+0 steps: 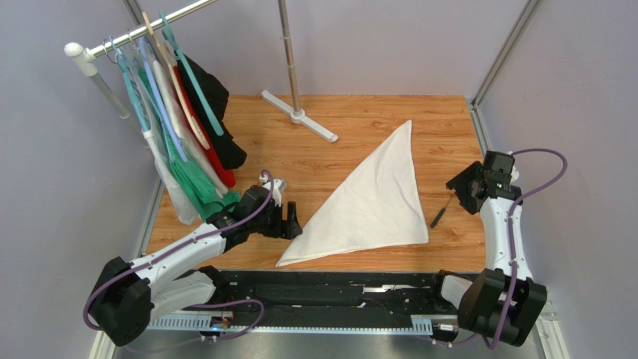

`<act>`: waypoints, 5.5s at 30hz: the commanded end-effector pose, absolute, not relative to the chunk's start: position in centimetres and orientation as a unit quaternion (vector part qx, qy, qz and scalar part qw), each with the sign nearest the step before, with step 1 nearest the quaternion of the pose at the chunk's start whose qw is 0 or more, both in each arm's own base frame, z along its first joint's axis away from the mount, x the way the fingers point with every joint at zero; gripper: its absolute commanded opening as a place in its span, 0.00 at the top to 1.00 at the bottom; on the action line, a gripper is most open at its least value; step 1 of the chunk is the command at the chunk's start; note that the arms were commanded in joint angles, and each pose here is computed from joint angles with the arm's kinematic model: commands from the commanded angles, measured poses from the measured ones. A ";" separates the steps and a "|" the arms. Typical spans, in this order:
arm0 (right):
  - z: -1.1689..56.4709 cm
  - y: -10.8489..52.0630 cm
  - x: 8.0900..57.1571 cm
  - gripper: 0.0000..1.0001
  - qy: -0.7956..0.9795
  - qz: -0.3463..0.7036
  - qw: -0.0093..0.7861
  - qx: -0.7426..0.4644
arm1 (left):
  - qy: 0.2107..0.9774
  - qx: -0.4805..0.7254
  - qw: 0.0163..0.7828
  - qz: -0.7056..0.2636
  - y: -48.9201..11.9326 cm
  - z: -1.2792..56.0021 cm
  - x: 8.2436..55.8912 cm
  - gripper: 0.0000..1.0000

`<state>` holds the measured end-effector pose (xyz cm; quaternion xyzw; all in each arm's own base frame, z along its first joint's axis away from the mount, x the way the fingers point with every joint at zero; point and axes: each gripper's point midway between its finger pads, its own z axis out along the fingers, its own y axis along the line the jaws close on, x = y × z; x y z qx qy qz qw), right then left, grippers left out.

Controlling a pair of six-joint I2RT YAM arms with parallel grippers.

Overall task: Fold the napkin, place the utensils inside, and roll it up
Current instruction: Fold the napkin

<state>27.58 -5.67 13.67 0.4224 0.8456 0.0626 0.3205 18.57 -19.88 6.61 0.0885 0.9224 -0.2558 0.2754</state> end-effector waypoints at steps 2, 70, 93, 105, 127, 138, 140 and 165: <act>11.8 -6.3 28.5 0.42 0.849 0.057 0.296 0.433 | 0.907 0.122 0.307 -0.260 -20.4 9.1 20.1 0.14; 1.8 0.5 37.9 1.00 0.965 0.088 0.198 0.150 | 0.921 0.131 0.180 -0.320 -27.8 0.4 15.1 0.20; 2.7 -0.8 39.6 1.00 0.962 0.059 0.221 0.147 | 0.930 0.126 0.165 -0.304 -26.3 -0.9 14.0 0.19; 6.7 0.2 37.4 0.61 0.954 0.083 0.247 0.149 | 0.918 0.136 0.183 -0.325 -28.0 1.3 14.9 0.19; 3.6 3.1 35.9 0.65 0.967 0.098 0.213 0.097 | 0.908 0.155 0.217 -0.323 -28.2 4.2 15.8 0.19; 2.5 2.1 36.0 0.80 0.971 0.066 0.208 0.098 | 0.911 0.151 0.213 -0.319 -28.0 3.9 15.7 0.19; 2.5 1.9 36.2 0.84 0.971 0.061 0.212 0.096 | 0.913 0.150 0.210 -0.317 -27.9 3.6 15.6 0.19; 9.7 -2.6 29.2 0.58 0.929 -0.024 0.229 0.291 | 0.877 0.230 0.266 -0.327 -31.6 11.5 18.1 0.15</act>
